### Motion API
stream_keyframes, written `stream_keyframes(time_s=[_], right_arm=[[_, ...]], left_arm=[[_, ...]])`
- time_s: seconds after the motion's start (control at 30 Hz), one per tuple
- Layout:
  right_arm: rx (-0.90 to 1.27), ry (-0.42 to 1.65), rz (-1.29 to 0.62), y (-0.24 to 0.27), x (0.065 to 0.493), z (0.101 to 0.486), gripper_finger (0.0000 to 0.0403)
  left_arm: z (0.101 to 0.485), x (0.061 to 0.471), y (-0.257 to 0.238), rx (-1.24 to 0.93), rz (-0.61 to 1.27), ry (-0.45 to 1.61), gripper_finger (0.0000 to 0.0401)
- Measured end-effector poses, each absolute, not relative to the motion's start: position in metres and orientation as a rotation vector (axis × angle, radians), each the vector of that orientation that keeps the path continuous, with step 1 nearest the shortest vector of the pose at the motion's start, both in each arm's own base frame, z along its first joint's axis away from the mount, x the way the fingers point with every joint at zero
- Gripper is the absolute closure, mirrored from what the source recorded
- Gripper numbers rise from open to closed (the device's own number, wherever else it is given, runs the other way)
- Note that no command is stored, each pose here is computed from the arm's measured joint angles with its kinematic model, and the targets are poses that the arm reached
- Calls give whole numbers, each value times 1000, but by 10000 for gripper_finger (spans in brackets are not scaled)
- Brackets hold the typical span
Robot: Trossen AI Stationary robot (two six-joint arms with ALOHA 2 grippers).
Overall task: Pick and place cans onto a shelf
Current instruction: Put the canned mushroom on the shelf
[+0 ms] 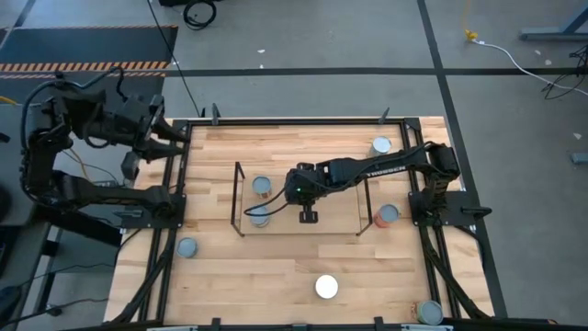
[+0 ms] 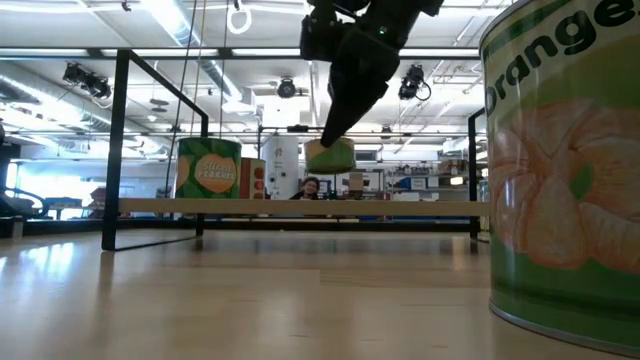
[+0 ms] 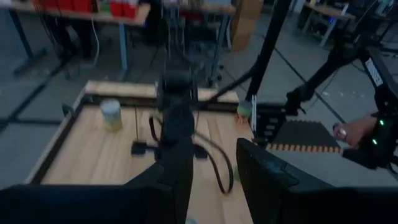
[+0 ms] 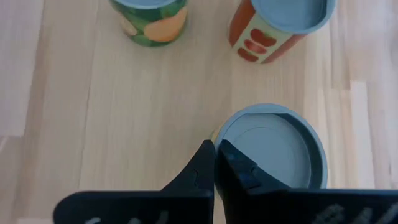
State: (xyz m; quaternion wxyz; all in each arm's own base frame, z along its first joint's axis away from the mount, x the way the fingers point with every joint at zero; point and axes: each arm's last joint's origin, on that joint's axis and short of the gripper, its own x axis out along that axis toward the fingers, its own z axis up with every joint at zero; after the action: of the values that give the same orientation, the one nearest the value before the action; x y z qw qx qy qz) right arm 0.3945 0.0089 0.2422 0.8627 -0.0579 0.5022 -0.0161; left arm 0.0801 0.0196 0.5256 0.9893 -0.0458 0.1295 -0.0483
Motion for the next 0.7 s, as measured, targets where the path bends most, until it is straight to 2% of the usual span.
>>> stream_keyframes(time_s=[0.3, 0.57, 0.7], right_arm=[[-114, 1009, -41, 11, 386, 262, 395], [37, 950, -118, 11, 375, 283, 395], [127, 936, -157, 14, 372, 287, 394]], left_arm=[[545, 89, 23, 57, -96, 72, 273], [538, 107, 32, 236, -113, 131, 273], [533, 128, 41, 249, -124, 177, 273]])
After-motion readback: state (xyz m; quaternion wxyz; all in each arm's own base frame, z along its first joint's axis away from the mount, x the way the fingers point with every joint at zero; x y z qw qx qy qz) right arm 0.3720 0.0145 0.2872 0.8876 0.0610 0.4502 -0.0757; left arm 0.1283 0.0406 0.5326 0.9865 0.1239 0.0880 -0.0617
